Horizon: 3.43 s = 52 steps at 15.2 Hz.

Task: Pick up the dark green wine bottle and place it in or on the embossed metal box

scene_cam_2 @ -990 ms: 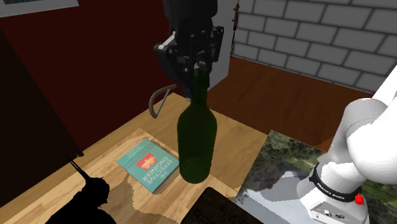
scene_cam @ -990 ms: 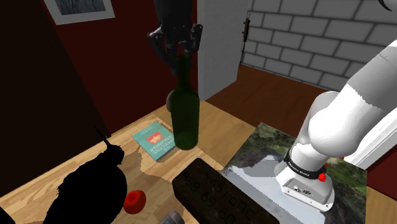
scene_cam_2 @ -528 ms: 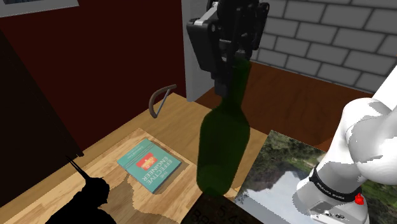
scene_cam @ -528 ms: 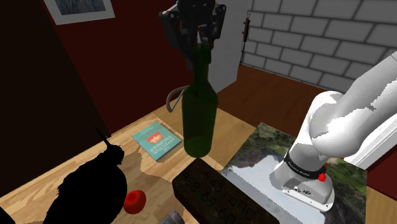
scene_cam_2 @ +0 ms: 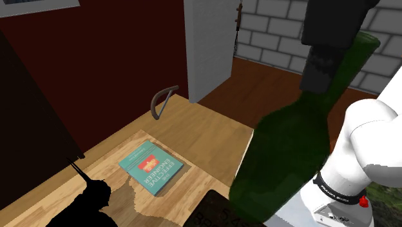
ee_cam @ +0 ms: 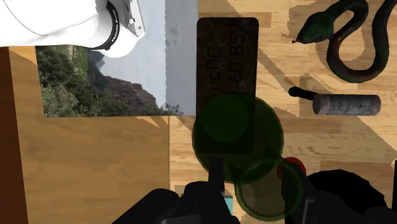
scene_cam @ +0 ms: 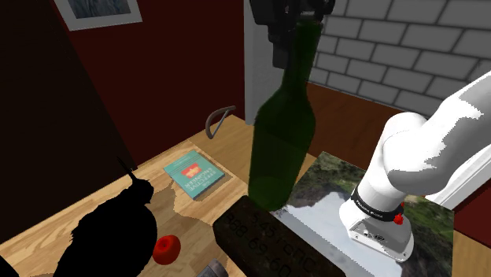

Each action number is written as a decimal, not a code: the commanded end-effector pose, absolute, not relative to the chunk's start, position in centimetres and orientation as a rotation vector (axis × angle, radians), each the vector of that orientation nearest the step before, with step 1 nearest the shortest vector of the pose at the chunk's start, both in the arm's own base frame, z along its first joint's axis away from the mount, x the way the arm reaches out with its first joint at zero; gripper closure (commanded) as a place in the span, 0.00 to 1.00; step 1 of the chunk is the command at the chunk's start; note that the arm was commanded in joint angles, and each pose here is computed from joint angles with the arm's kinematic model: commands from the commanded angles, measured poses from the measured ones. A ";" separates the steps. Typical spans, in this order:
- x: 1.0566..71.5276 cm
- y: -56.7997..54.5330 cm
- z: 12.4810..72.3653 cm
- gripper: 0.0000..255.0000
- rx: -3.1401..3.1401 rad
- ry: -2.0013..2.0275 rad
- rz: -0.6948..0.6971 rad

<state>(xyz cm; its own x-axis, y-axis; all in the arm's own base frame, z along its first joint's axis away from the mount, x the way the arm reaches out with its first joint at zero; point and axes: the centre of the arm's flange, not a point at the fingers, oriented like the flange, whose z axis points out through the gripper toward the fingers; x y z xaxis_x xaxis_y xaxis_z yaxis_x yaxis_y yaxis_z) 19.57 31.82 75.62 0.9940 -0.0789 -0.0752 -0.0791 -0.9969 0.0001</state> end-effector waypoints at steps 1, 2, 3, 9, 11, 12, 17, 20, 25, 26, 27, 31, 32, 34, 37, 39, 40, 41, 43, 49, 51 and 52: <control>17.8 31.9 76.0 1.00 -3.135 0.126 0.119; 17.8 31.9 75.5 1.00 -3.135 0.126 0.119; 17.8 31.9 75.0 1.00 -3.135 0.126 0.119; 17.8 31.9 71.8 1.00 -3.135 0.126 0.119; 17.8 31.9 70.7 1.00 -3.135 0.126 0.119; 17.8 31.9 70.2 1.00 -3.135 0.126 0.119; 17.8 31.9 67.6 1.00 -3.135 0.126 0.119; 17.8 31.9 66.0 1.00 -3.135 0.126 0.119; 17.8 31.9 63.3 1.00 -3.135 0.126 0.119; 17.8 31.9 62.8 1.00 -3.135 0.126 0.119; 17.8 31.9 62.3 1.00 -3.135 0.126 0.119; 17.8 31.9 60.2 1.00 -3.135 0.126 0.119; 17.8 31.9 59.6 1.00 -3.135 0.126 0.119; 17.8 31.9 58.6 1.00 -3.135 0.126 0.119; 17.8 31.9 57.0 1.00 -3.135 0.126 0.119; 17.8 31.9 56.0 1.00 -3.135 0.126 0.119; 17.8 31.9 56.0 1.00 -3.135 0.126 0.119; 17.8 31.9 56.0 1.00 -3.135 0.126 0.119; 17.8 31.9 56.0 1.00 -3.135 0.126 0.119; 17.8 31.9 56.0 0.00 -3.135 0.126 0.119; 17.8 31.9 56.0 0.00 -3.135 0.126 0.119; 17.8 31.9 56.0 0.00 -3.135 0.126 0.119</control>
